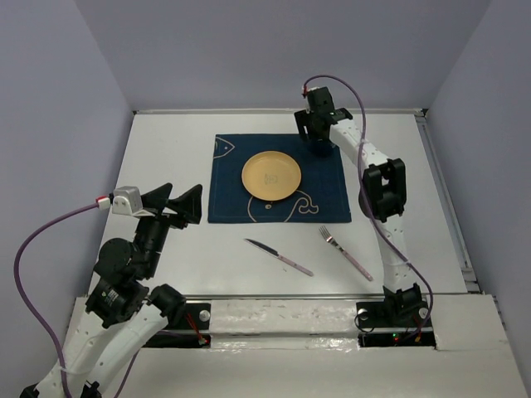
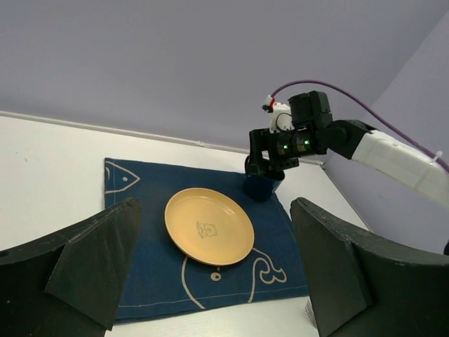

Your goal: Set the dinner table for one person

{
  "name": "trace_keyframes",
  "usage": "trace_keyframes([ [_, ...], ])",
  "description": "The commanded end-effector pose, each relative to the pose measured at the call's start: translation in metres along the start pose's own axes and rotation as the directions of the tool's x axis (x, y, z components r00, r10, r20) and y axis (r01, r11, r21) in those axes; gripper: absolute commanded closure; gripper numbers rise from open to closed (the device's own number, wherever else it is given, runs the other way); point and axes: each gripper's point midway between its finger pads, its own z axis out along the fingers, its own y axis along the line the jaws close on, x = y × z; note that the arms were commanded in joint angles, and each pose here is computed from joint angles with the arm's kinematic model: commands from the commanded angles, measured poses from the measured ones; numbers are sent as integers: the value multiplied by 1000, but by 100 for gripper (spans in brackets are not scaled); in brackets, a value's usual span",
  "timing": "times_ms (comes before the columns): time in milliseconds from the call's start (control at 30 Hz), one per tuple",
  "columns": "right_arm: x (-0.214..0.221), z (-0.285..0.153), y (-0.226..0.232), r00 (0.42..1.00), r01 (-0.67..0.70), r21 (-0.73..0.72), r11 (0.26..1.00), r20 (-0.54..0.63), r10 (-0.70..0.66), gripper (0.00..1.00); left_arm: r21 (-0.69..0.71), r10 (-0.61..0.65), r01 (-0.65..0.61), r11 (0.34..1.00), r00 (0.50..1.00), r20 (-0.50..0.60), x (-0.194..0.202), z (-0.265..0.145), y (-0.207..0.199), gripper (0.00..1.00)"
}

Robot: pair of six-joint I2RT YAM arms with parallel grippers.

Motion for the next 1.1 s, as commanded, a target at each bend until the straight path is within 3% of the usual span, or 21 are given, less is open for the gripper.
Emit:
trace_keyframes([
  [0, -75, -98, -19, 970, -113, -52, 992, 211, 121, 17, -3, 2, -2, 1000, 999, 36, -9, 4, -1, 1],
  [133, -74, -177, 21, 945, -115, -231, 966, 273, 178, 17, -6, 1, 0, 1000, 999, 44, -11, 3, 0, 1],
  [167, -34, -168, 41, 965, -101, -267, 958, 209, 160, 17, -8, 0, 0, 1000, 999, 48, -12, 3, 1, 1],
  [233, -11, -216, 82, 961, -73, -389, 919, 218, 169, 18, -12, 0, 0, 1000, 999, 51, -13, 3, 2, 1],
  [267, 43, -208, 107, 981, -78, -439, 895, 127, 147, 20, -10, -1, 1, 1000, 999, 52, -13, 2, 2, 1],
  [300, 57, -234, 132, 979, -48, -495, 868, 147, 138, 21, -11, -2, 3, 1000, 999, 53, -14, 2, 2, 1],
  [333, 111, -228, 146, 993, -74, -506, 859, 42, 111, 23, -9, -2, 3, 1000, 999, 53, -13, 2, 1, 1],
  [433, 182, -253, 187, 998, -43, -570, 821, -54, 15, 26, 2, -4, 4, 1000, 999, 46, -12, 2, -1, 1],
  [600, 273, -266, 196, 975, -57, -521, 852, -211, -64, 26, 11, -9, 8, 1000, 999, 51, -14, 1, -2, 1],
  [867, 305, -247, 199, 953, 14, -440, 898, -267, -146, 28, 10, -9, 8, 1000, 999, 51, -13, 1, -2, 1],
  [933, 307, -242, 204, 948, 41, -433, 901, -268, -172, 40, 10, -10, 10, 1000, 999, 51, -13, 1, -2, 1],
  [1000, 310, -241, 207, 943, 60, -438, 897, -270, -195, 63, 11, -9, 8, 1000, 999, 51, -13, 1, -2, 1],
  [1067, 315, -245, 211, 936, 84, -446, 891, -271, -224, 73, 12, -11, 10, 1000, 999, 52, -14, 1, -2, 1],
])
